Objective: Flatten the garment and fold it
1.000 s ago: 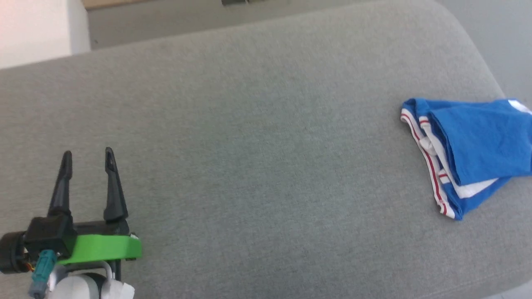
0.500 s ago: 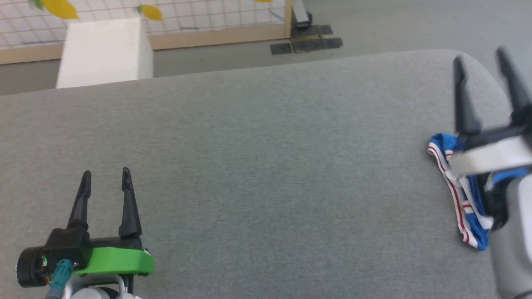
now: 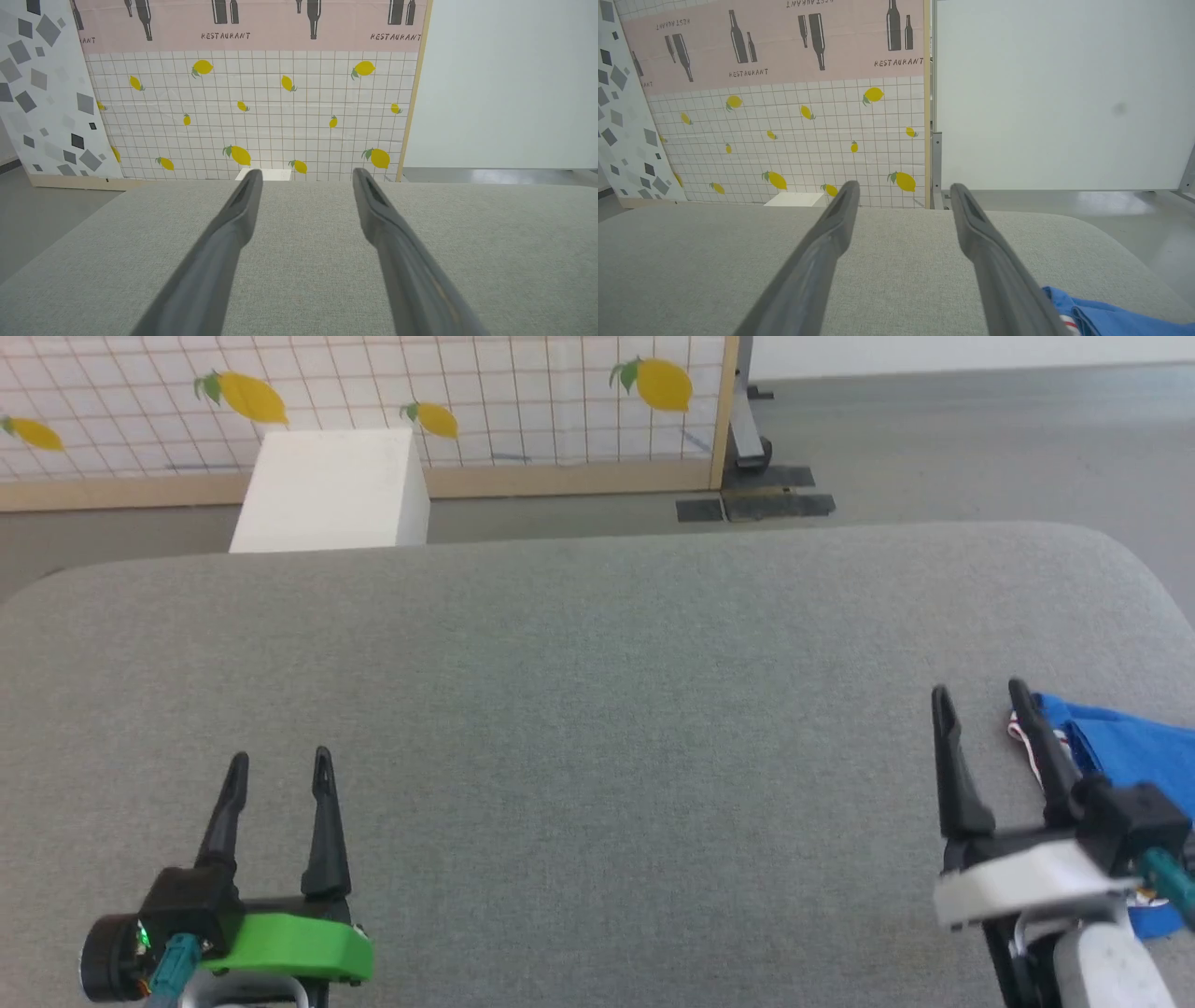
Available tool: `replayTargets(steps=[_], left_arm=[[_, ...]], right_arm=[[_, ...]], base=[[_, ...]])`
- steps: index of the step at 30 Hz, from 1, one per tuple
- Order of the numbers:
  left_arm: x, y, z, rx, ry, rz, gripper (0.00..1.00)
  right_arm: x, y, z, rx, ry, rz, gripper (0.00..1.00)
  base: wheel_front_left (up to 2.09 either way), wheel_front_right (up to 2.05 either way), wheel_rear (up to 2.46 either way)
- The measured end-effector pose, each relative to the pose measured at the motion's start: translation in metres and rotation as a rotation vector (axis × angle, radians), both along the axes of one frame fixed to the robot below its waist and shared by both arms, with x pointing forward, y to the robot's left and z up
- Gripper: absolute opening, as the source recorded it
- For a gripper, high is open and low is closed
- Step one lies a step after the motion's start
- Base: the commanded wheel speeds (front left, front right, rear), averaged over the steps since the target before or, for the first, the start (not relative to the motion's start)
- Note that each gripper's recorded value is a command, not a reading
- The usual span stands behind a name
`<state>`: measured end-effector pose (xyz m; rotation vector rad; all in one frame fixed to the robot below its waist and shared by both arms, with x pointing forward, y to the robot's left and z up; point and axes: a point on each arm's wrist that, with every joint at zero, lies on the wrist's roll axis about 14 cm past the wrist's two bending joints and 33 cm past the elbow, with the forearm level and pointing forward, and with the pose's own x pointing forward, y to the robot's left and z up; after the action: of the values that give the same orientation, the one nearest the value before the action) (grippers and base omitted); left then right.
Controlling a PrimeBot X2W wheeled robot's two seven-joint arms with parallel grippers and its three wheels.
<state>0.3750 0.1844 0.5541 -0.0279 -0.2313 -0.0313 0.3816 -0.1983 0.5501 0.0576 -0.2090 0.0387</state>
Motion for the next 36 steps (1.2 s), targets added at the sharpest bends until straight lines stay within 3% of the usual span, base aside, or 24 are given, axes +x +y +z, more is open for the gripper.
replayTargets(steps=[10,27,28,36], left_arm=[[-0.012,0.000,-0.004,-0.006,0.015,0.004,1.00],[-0.013,0.001,-0.008,-0.016,0.025,0.010,1.00],[-0.013,0.001,-0.008,-0.016,0.025,0.010,0.00],[-0.013,0.000,-0.009,-0.015,0.032,0.007,0.00]], right_arm=[[-0.029,0.010,0.008,-0.025,-0.003,0.008,1.00],[-0.034,0.011,0.005,-0.025,0.035,0.011,1.00],[-0.034,0.011,0.005,-0.025,0.035,0.011,0.00],[-0.034,0.012,0.005,-0.026,0.036,0.013,0.00]], base=[[0.00,0.00,0.00],[0.00,0.00,0.00],[0.00,0.00,0.00],[0.00,0.00,0.00]])
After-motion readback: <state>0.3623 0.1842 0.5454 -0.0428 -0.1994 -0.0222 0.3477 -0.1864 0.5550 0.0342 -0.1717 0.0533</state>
